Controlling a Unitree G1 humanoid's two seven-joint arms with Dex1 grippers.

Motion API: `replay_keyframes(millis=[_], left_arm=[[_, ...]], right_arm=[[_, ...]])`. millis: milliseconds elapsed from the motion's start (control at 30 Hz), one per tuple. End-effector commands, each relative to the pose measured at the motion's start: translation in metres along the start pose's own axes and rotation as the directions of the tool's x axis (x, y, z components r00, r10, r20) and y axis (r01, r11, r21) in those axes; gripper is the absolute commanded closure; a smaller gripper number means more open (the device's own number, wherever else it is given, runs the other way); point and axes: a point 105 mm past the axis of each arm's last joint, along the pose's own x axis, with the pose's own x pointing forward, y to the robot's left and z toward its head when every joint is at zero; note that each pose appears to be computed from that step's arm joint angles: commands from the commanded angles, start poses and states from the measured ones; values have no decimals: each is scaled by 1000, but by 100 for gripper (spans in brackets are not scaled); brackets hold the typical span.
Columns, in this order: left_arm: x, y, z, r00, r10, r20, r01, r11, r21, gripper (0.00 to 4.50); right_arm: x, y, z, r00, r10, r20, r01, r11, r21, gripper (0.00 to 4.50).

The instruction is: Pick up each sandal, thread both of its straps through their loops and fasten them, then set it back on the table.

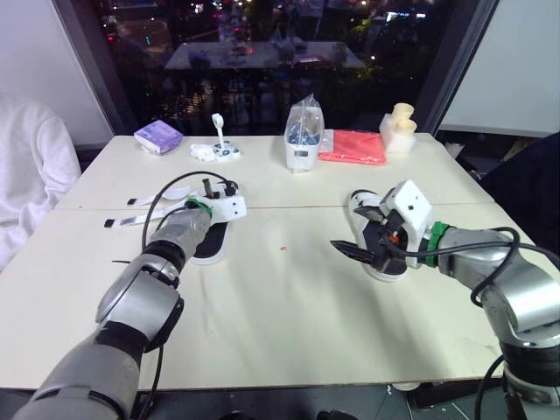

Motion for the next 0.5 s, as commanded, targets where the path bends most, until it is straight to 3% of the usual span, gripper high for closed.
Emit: replay_keyframes(millis=[33, 167, 233, 367, 500], left_arm=[[-1, 30, 14, 986, 141, 87, -140, 990, -12, 445], [-12, 43, 58, 918, 176, 356, -176, 984, -34, 445], [-26, 37, 84, 834, 113, 539, -163, 986, 45, 445], [-63, 20, 118, 621, -47, 782, -120, 981, 154, 445], [-109, -4, 134, 348, -251, 903, -134, 940, 313, 445]], right_arm=[[-6, -3, 9, 999, -26, 30, 27, 999, -34, 0], [-9, -7, 8, 999, -42, 25, 43, 999, -33, 0], [-12, -11, 6, 998, -54, 15, 55, 998, -35, 0], [-15, -16, 4, 998, -65, 3, 65, 997, -43, 0], [-20, -23, 1, 996, -88, -10, 87, 995, -51, 0]])
